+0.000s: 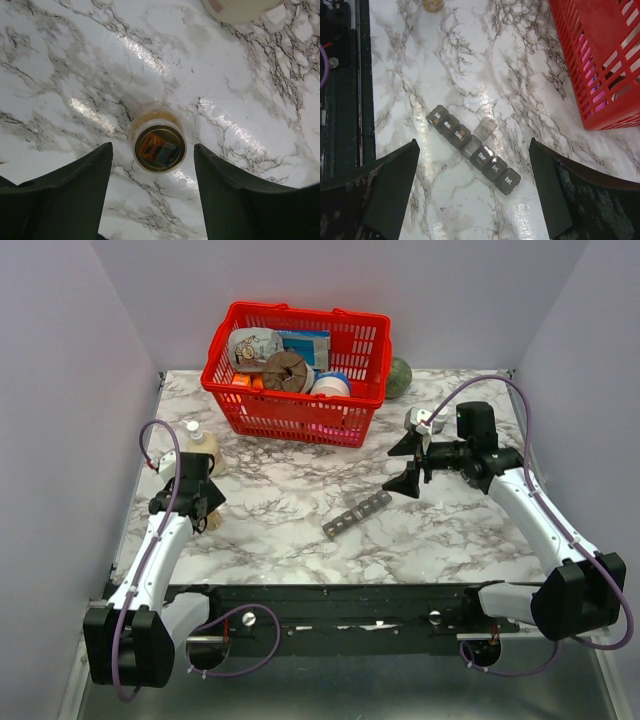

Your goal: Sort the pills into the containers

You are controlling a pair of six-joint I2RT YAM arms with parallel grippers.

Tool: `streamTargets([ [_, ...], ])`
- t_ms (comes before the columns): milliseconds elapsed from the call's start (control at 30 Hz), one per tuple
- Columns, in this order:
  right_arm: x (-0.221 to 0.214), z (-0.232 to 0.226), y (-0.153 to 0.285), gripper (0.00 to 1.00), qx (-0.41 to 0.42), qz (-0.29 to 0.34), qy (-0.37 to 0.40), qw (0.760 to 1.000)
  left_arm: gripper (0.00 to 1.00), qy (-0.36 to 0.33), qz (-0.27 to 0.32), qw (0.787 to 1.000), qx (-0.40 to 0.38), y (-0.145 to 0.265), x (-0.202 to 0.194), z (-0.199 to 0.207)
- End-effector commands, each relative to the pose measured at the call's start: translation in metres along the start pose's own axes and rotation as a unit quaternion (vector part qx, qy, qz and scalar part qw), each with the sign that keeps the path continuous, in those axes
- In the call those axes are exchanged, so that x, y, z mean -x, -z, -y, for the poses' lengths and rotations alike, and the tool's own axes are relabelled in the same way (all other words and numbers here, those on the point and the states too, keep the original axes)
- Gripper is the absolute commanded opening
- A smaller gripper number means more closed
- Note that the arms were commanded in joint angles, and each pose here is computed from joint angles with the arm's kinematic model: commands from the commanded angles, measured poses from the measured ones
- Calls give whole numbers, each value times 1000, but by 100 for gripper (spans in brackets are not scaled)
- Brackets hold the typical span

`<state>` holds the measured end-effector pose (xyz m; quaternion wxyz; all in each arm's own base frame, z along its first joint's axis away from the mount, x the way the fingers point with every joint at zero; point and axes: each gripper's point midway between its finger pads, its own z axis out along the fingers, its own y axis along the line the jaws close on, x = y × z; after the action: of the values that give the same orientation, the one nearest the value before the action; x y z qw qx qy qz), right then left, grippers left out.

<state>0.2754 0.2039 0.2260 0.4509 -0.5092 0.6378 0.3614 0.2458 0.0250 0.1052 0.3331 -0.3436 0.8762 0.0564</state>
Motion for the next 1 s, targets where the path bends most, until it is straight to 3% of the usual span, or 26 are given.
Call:
streamTargets([
  [0,6,-2,-1,100,16,12,6,1000,73,-6,-9,1000,-9,-7,-7,1],
  [133,5,-2,-1,100,16,11,5,1000,69,-10,-13,1000,-12,-9,-11,1],
  [233,4,-2,-1,100,18,10,5,1000,59,-20,-12,1000,-16,-10,-9,3],
  [333,4,-2,-1,100,18,10,6,1000,44,-35,-12,999,-25,-10,-9,5],
  [467,3,-3,0,100,19,8,6,1000,9,-66,-13,996,-67,-5,-9,16],
  [600,2,-7,-1,100,29,7,8,1000,1,-98,-28,982,-161,12,-14,43],
  [833,-9,-29,-8,100,85,8,48,995,0,-173,-63,910,-371,63,-44,110],
  [967,-13,-51,-26,100,121,12,94,988,0,-237,-78,834,-492,112,-74,150],
])
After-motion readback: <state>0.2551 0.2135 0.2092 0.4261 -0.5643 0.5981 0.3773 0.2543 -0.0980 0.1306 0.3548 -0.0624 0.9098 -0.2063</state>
